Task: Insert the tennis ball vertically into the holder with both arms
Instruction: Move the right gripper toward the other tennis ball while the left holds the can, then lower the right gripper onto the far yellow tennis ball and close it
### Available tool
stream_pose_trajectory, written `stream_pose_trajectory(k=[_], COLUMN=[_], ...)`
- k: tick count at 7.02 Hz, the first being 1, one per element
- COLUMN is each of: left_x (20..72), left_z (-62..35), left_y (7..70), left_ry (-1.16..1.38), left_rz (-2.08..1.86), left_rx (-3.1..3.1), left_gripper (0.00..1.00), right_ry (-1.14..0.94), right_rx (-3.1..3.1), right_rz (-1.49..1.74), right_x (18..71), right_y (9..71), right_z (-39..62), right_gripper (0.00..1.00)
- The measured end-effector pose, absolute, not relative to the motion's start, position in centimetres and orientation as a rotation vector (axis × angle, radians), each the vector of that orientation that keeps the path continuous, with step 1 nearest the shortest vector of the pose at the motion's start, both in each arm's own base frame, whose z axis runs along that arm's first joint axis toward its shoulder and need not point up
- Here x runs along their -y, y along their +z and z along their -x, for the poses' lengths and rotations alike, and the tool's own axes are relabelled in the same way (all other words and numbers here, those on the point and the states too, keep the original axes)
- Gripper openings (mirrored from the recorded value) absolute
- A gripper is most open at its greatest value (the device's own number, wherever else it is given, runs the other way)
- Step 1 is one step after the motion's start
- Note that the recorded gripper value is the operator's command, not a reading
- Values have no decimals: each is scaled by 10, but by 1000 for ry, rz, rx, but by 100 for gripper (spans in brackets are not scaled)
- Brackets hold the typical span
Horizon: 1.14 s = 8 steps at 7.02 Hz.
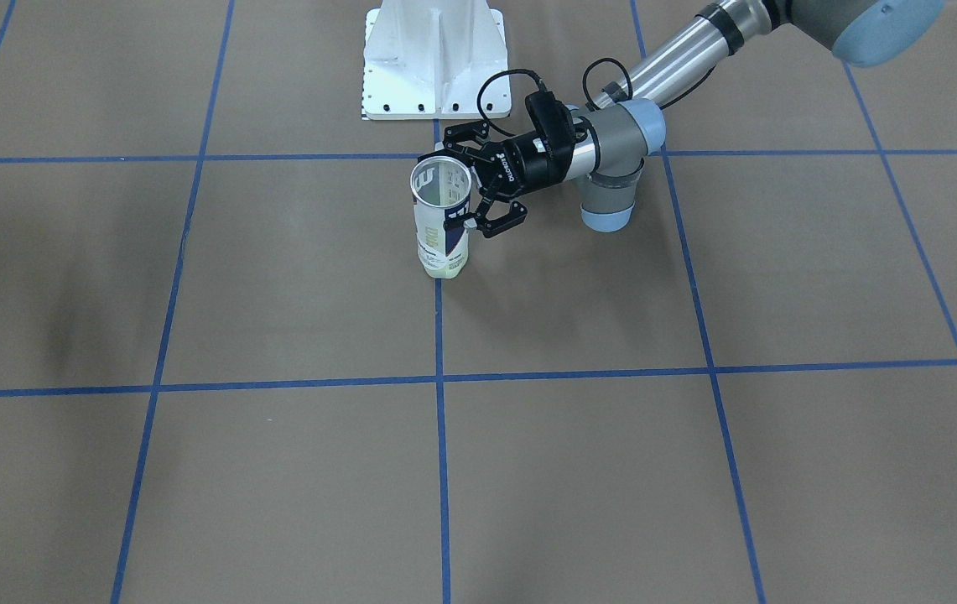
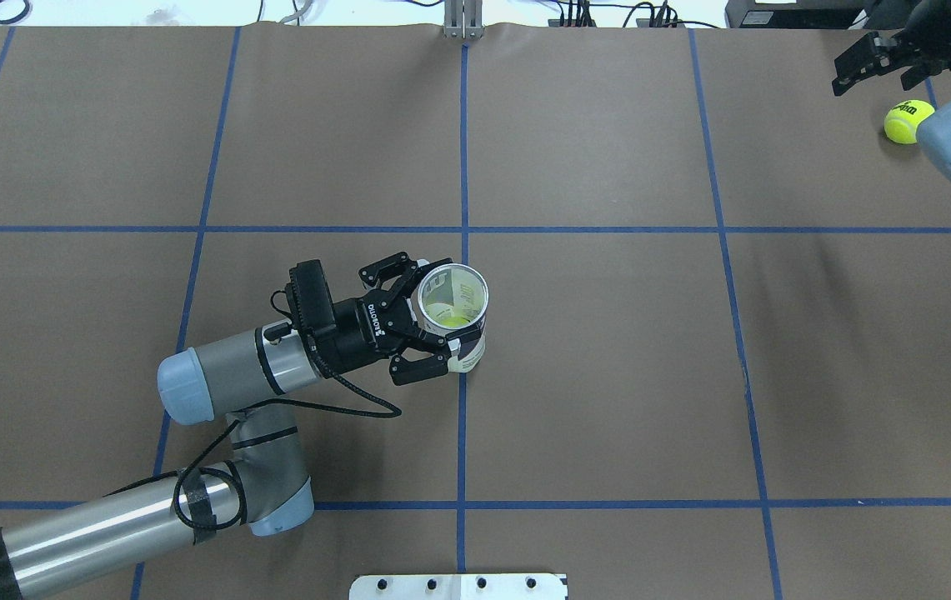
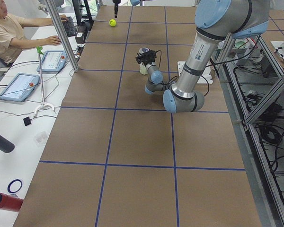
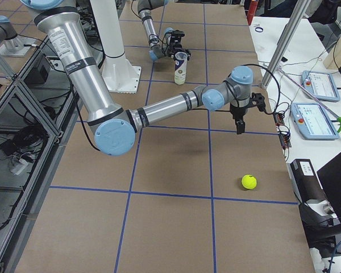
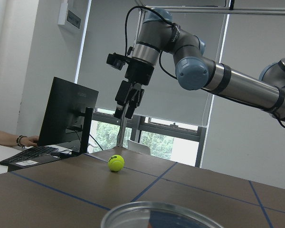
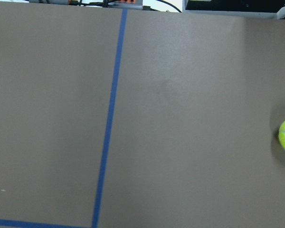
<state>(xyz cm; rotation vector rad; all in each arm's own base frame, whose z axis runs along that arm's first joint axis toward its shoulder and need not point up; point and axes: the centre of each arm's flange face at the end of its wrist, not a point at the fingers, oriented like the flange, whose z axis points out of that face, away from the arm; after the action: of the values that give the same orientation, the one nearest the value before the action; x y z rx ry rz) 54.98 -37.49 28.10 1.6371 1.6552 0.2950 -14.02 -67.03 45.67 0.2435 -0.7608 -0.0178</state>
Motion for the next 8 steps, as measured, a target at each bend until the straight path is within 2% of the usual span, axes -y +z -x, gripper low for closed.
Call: stream_pose_trajectory(k=[5, 8], left_x=[375, 375], left_z=[-549, -547], left_y=[279, 278], left_ry=[293, 291], left_rz=[-1641, -1643], left_rx=[-1658, -1660], left_gripper=[99, 99], right_ry=[-53, -16], right_rx=[741, 729], right_rz=[-295, -314], right_x=[660, 680], right_y=[627, 664], right_z=[102, 82], right_gripper=[99, 99])
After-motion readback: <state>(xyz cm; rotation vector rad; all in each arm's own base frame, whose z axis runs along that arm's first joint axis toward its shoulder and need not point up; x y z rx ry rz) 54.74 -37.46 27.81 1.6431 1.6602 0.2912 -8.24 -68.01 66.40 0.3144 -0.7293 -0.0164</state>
